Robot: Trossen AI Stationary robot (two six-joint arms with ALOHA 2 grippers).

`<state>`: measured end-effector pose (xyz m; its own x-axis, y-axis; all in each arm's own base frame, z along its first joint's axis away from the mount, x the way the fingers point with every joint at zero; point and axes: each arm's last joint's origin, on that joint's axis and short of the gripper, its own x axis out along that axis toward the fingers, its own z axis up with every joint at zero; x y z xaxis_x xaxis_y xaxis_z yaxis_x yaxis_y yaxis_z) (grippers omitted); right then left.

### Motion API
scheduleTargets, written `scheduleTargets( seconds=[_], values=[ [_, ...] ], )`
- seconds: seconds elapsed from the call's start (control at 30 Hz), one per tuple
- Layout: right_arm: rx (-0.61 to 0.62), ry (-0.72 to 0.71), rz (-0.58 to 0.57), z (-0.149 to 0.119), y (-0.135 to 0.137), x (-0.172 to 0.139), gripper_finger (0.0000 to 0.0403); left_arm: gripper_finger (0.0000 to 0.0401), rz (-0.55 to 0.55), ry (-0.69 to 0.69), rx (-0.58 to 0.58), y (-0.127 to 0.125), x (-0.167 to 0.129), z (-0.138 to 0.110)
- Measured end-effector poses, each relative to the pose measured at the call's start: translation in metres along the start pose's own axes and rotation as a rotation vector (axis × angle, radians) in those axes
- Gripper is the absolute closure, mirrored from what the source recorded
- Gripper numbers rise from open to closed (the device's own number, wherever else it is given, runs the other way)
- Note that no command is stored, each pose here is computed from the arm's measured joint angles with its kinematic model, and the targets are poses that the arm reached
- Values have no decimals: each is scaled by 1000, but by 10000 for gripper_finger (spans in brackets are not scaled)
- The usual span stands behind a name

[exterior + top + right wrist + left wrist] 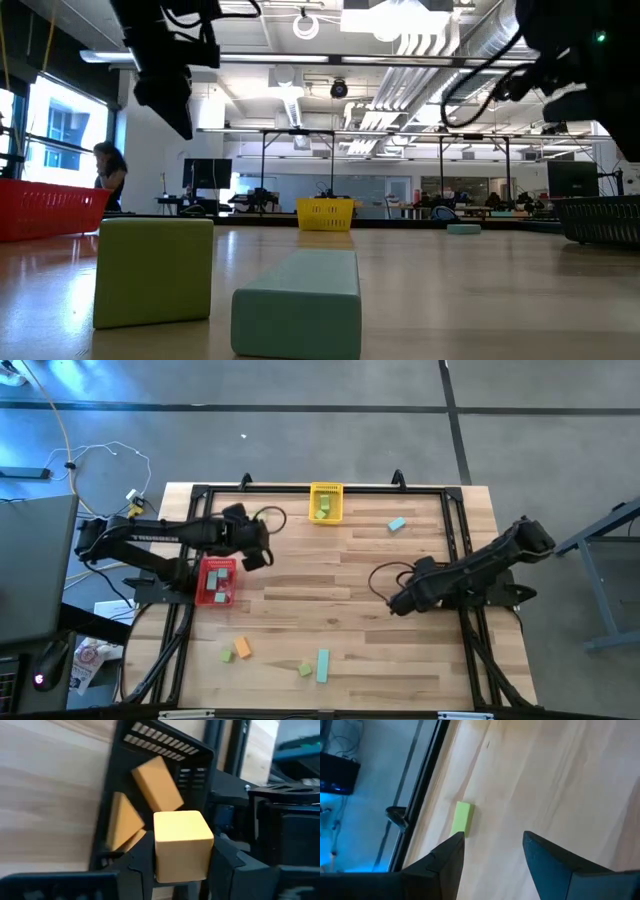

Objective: Sort & place blocks by color
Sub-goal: Put the orange block into the black bin

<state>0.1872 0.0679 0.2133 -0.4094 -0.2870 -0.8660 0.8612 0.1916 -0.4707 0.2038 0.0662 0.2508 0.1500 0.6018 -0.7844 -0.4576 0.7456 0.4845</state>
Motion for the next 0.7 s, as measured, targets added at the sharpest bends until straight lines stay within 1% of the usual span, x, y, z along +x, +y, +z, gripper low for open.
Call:
scheduleTargets(
  seconds=[0.1, 0.23, 0.4, 0.6, 0.7],
  values=[
    [-2, 30, -34, 5, 0, 9, 293, 215, -36, -9, -13, 9, 7, 4],
    [-12, 61, -27, 11, 2, 16, 293, 215, -72, -13, -37, 22, 15, 7],
    [-34, 92, 3, 19, 7, 24, 289, 215, -69, -5, -83, 40, 25, 7],
    [-88, 124, 55, 27, 12, 27, 231, 215, -103, 21, -176, 62, 37, 2],
    [-98, 122, 53, 29, 12, 28, 211, 215, -134, 34, -205, 72, 46, 0]
  ],
)
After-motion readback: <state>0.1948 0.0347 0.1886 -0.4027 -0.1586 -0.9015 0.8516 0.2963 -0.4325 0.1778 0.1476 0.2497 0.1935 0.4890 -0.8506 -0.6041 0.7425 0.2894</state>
